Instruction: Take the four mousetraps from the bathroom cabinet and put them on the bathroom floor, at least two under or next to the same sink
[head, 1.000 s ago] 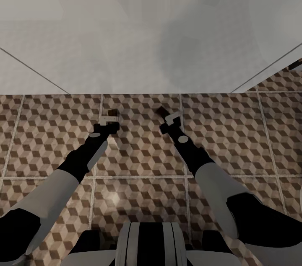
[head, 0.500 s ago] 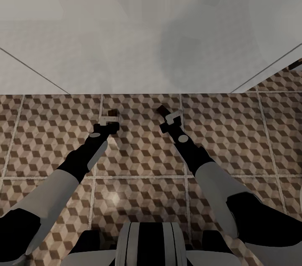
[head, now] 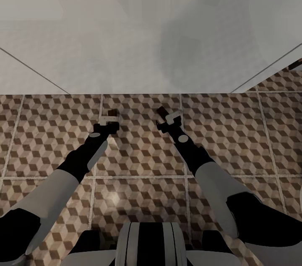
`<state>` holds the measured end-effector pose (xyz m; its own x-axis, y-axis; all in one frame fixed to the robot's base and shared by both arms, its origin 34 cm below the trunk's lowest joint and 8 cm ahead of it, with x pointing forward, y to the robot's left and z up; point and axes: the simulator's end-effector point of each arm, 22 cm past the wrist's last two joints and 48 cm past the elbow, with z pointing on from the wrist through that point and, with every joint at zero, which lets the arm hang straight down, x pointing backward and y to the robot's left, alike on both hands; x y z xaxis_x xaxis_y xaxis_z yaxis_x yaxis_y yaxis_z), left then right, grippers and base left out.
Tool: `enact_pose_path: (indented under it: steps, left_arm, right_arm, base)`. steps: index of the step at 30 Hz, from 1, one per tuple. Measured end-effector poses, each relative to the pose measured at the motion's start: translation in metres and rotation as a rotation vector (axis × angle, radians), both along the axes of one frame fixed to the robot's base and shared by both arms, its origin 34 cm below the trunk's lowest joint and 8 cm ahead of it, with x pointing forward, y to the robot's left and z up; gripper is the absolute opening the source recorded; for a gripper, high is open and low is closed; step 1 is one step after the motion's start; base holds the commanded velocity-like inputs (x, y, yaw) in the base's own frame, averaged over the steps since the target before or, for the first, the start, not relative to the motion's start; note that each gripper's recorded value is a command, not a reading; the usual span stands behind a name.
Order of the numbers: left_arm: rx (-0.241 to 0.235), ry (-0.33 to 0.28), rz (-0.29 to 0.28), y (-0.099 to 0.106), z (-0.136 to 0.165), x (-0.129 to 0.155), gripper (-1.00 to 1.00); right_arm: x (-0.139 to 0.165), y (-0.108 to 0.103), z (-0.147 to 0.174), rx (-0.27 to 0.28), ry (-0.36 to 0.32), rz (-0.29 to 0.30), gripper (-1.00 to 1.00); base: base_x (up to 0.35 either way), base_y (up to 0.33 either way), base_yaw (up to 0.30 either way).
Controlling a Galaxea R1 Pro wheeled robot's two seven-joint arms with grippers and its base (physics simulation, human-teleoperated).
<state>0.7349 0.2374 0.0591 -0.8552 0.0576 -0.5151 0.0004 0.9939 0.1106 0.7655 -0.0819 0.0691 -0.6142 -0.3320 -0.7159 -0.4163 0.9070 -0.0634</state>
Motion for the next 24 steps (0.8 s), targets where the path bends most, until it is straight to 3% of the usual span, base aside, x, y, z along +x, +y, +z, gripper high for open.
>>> enact_pose_path:
  steps: [24]
  left_arm:
    - [0.001, 0.002, 0.001, 0.0003, -0.0007, -0.0009, -1.0]
  right_arm:
    - [0.0, 0.0007, 0.0003, 0.0, -0.002, 0.003, 1.0]
  base:
    - [0.0, 0.0, 0.0]
